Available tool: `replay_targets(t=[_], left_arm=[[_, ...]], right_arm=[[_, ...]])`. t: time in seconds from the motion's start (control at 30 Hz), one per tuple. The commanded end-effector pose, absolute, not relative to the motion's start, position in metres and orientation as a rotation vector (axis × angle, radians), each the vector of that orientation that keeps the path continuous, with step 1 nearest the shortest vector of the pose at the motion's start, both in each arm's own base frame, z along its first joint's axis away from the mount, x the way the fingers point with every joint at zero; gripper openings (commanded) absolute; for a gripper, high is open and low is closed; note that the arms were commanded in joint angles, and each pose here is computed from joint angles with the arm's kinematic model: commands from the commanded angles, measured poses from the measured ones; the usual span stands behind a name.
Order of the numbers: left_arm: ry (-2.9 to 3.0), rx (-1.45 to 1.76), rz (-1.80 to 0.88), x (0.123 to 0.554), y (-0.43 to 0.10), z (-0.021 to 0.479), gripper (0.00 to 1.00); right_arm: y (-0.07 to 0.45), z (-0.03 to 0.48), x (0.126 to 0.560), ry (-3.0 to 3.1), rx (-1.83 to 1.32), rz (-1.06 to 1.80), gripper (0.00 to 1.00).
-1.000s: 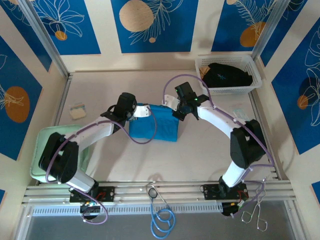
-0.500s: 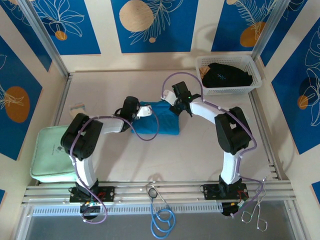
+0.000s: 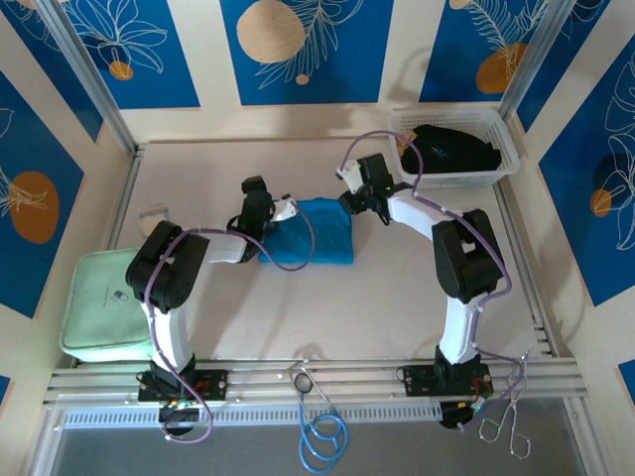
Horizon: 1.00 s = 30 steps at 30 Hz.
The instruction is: Fold and stack the t-shirts
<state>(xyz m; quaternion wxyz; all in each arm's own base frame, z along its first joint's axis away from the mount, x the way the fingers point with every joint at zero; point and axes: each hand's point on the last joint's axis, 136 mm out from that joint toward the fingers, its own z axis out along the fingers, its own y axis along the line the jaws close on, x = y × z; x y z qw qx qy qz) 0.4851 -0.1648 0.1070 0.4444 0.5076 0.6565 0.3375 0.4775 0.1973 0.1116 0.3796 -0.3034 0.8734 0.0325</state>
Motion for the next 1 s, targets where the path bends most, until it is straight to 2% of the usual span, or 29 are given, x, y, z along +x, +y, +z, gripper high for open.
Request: replay_targets(t=[0.0,0.1,0.2,0.27,0.37,0.47,0.57,0.77,0.97], left_arm=[[1.632,0.971,0.802,0.492,-0.153,0.197,1.0],[1.7,0.8,0.708,0.477,-0.141,0.248,1.0],[1.805,0.605,0.555,0.449,-0.127,0.289,1.0],[1.935,0.554,0.415,0.423,-0.125,0.293,1.0],[2.194,0.481,0.207,0.378,-0.124,0.275,1.0],[2.457,0.348,0.054,0.341,-0.126,0.245,0.85],[2.667,0.324,-0.119,0.315,-0.144,0.202,0.82],[2.795,0.156,-0.099,0.322,-0.148,0.131,0.82],[2.82,0.104,-0.05,0.347,-0.154,0.095,0.79]], right_arm=[[0.193,0.197,0.473,2.16,-0.489,0.247,0.55],[0.163,0.222,0.455,2.336,-0.198,0.363,0.55],[0.157,0.229,0.423,2.428,-0.088,0.475,0.55],[0.161,0.226,0.401,2.476,-0.048,0.556,0.56],[0.171,0.206,0.368,2.574,-0.031,0.634,0.57],[0.178,0.181,0.347,2.679,-0.001,0.63,0.56],[0.188,0.158,0.34,2.75,0.04,0.652,0.55],[0.203,0.108,0.356,2.872,0.078,0.587,0.55],[0.206,0.063,0.367,2.951,0.134,0.497,0.56]])
